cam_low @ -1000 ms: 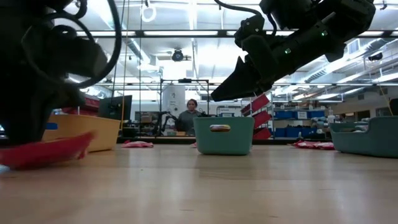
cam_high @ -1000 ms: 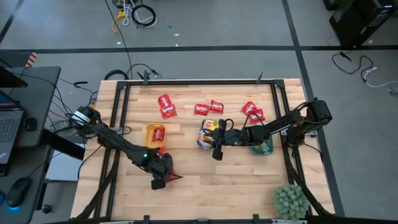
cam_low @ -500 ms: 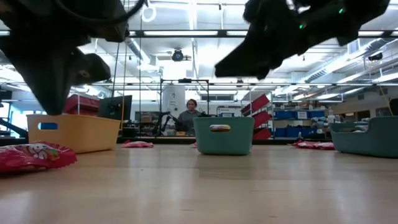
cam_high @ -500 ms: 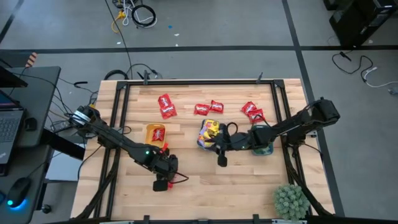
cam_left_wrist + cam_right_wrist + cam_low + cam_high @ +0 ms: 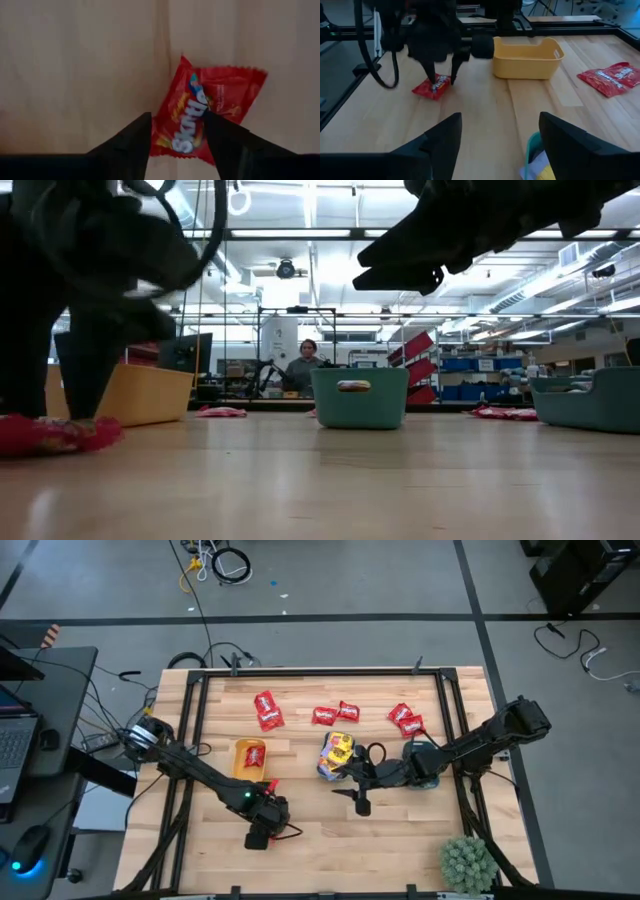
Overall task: Sort candy
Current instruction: Put the red candy pack into the yellow bin
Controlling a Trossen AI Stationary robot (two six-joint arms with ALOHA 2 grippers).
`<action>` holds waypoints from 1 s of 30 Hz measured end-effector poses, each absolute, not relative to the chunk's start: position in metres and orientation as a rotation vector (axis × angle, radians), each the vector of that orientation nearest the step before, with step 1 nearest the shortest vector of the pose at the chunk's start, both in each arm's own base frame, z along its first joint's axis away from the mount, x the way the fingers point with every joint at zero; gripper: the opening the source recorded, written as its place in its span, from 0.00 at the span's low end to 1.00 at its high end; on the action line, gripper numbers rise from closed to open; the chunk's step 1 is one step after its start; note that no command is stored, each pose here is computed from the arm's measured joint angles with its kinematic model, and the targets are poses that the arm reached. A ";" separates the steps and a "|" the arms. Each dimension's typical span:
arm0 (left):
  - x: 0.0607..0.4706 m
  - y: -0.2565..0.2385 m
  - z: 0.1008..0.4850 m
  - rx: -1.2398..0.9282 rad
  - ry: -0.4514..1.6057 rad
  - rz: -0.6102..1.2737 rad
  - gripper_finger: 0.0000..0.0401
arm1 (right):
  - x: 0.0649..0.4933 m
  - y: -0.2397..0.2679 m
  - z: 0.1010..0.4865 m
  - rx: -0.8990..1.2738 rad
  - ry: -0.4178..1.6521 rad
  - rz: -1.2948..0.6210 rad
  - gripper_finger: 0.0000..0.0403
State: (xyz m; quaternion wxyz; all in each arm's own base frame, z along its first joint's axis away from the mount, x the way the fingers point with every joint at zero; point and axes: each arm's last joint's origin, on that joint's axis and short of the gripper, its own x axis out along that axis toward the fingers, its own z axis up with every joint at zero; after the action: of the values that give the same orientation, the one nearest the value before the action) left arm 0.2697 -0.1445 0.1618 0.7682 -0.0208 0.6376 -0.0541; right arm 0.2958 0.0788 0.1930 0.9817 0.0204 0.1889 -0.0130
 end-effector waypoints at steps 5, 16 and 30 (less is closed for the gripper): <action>0.273 -0.144 0.149 0.016 1.423 -0.153 0.48 | 0.296 0.078 0.193 0.040 0.380 -0.028 0.63; 0.282 -0.139 0.198 0.172 1.501 -0.021 0.03 | 0.295 0.078 0.194 0.039 0.379 -0.031 0.56; 0.245 -0.043 0.277 -0.141 1.344 0.410 0.00 | 0.282 0.063 0.207 0.030 0.431 -0.145 0.57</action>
State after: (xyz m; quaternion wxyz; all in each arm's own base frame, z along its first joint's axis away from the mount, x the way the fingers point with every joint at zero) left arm 0.2450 -0.0430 0.2771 0.7610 -0.0650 0.6173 0.1884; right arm 0.2821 0.0631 0.2069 0.9742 0.0147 0.2135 -0.0718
